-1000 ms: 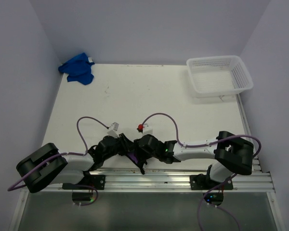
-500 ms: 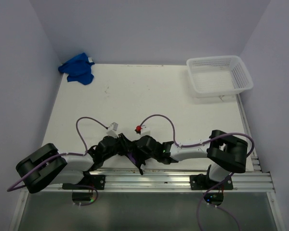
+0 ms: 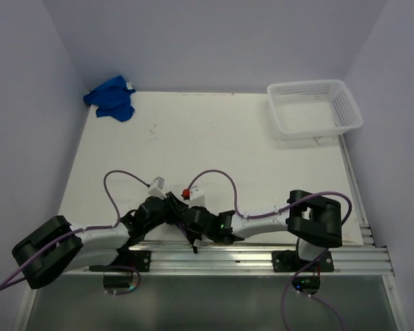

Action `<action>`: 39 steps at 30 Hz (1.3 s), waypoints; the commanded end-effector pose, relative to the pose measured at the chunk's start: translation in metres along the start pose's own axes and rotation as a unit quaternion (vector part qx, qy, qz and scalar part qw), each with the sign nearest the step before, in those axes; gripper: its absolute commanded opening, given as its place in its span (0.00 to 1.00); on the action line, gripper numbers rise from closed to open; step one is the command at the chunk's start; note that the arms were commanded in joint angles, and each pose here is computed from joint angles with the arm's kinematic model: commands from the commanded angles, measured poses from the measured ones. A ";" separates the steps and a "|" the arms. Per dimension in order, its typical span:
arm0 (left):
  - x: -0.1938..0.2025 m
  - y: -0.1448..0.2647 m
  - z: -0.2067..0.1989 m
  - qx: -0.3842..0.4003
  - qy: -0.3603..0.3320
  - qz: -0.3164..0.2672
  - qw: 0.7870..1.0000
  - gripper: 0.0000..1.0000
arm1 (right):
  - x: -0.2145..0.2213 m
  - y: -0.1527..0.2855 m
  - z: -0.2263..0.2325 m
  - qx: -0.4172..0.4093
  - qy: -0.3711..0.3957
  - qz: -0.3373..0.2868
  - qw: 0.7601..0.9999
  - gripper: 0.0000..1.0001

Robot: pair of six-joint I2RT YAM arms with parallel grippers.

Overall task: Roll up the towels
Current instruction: Place the rolled towel into the container

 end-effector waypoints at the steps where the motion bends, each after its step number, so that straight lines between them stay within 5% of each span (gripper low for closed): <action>1: 0.015 0.017 0.058 -0.119 -0.008 0.016 0.993 0.35 | 0.032 0.001 -0.016 0.058 0.040 0.053 0.996 0.34; 18: -0.082 0.046 -0.064 -0.112 -0.079 -0.168 0.976 0.36 | 0.049 0.012 -0.036 0.096 0.044 0.058 0.993 0.03; 29: -0.141 0.093 -0.124 -0.104 -0.137 -0.277 0.945 0.38 | 0.034 0.023 -0.081 0.121 0.015 0.057 0.991 0.00; 39: -0.158 0.091 -0.134 -0.133 -0.185 -0.298 0.927 0.40 | -0.033 0.033 -0.124 0.148 0.033 0.051 0.987 0.00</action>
Point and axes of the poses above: each gripper's point midway between its finger pads, its own y axis back along the fingers, its own z axis along the line the jaws close on, x = y × z, the point moved 7 cm from there along y, back along the fingers, and after that the axes turned 5 degrees about y, right-handed, at the moved point
